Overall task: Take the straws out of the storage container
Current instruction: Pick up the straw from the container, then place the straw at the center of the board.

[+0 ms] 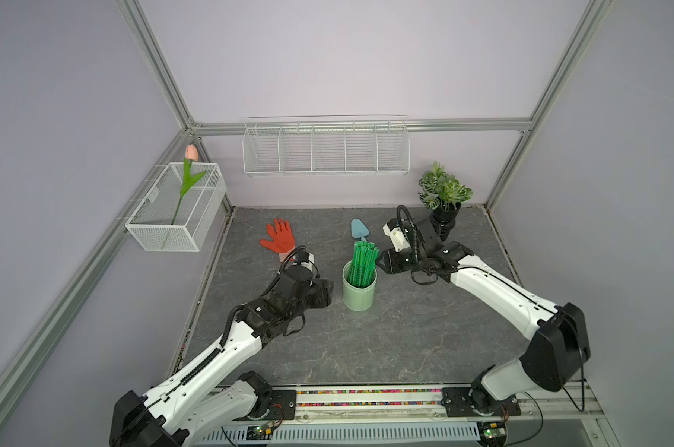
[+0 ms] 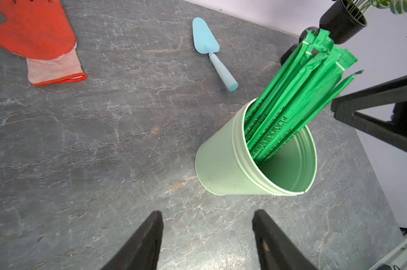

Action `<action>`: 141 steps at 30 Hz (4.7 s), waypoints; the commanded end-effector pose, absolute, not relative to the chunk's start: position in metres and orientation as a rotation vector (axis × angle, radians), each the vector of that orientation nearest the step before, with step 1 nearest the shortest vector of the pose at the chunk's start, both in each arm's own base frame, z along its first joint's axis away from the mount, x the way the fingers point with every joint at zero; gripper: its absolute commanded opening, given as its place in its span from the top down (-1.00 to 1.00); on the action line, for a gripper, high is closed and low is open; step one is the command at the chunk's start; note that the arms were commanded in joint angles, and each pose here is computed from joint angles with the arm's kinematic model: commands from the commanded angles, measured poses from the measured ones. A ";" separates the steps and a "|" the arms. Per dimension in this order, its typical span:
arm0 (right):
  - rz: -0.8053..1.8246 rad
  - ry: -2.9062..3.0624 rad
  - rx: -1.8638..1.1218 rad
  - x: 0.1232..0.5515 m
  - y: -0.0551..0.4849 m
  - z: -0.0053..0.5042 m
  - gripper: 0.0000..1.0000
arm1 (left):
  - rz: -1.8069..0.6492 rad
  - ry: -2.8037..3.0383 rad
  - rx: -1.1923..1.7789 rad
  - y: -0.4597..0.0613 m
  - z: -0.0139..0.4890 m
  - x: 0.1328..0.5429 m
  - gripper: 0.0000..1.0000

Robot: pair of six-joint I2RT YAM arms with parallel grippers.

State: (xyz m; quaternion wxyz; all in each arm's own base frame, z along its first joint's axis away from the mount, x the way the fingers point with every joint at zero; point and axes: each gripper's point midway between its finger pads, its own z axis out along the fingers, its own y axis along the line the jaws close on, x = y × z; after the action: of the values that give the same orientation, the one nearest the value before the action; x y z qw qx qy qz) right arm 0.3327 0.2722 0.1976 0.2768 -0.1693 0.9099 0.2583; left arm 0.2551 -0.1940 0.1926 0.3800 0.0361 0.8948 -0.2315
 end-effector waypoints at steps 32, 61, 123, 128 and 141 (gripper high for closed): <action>0.683 2.437 -0.585 0.321 0.301 0.214 0.74 | -0.618 2.322 0.057 -0.200 0.175 0.257 -0.16; 0.728 2.354 -0.660 0.283 0.279 0.325 0.81 | -0.630 2.298 0.082 -0.207 0.187 0.262 -0.13; 0.437 3.327 -0.233 0.361 0.179 0.048 0.61 | -0.598 2.184 0.462 -0.232 0.252 0.267 -0.09; 0.425 3.331 -0.207 0.361 0.178 0.042 0.56 | -0.601 2.188 0.464 -0.233 0.251 0.267 -0.08; 0.386 2.881 -0.446 0.350 0.210 0.148 0.33 | -0.600 2.168 0.442 -0.229 0.258 0.266 -0.08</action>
State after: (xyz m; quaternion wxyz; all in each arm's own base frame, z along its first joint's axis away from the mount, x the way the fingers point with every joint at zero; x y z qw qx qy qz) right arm 0.3490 0.1887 0.0957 0.0019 -0.1068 0.9871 0.1192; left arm 0.2677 -0.2300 0.2565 0.4067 0.1774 0.8644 -0.2365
